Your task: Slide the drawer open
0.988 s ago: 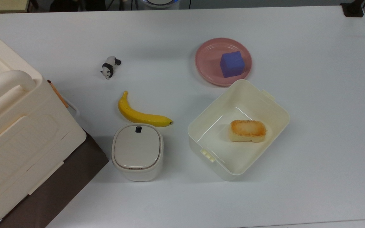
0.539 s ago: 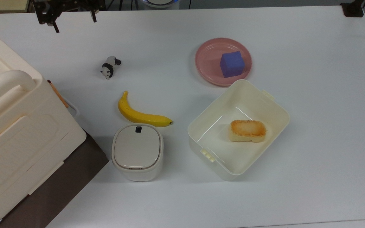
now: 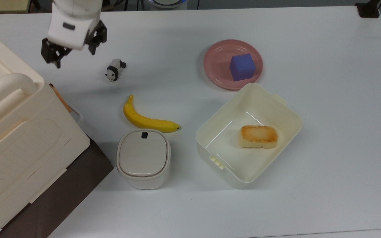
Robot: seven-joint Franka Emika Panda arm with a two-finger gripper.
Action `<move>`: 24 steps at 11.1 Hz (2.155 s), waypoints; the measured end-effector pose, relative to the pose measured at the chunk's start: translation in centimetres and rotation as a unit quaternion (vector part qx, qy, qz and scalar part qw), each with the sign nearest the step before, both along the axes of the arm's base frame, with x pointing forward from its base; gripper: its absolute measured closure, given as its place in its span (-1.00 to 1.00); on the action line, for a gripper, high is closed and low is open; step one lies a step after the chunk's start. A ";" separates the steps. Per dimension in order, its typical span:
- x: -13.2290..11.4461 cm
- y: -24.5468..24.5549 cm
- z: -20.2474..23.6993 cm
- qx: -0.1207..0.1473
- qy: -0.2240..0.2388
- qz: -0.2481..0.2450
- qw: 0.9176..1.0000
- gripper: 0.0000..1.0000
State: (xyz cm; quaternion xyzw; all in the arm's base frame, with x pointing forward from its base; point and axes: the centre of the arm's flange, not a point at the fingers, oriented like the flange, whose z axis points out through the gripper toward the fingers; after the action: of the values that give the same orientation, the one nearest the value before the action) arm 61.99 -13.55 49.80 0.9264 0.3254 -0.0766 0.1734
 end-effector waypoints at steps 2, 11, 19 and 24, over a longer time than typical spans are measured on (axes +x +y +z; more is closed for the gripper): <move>0.8 -0.5 -2.0 -0.030 0.017 0.013 0.999 -1.00; 4.2 -0.1 -5.5 -0.050 -0.028 0.015 0.998 -1.00; 5.1 -0.3 -7.7 -0.067 -0.034 0.011 0.997 -1.00; 5.7 2.7 -9.3 -0.067 -0.050 -0.019 0.996 -1.00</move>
State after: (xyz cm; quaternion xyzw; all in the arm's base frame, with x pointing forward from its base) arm 67.72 -10.81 40.53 0.9214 0.2923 -0.0549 0.2501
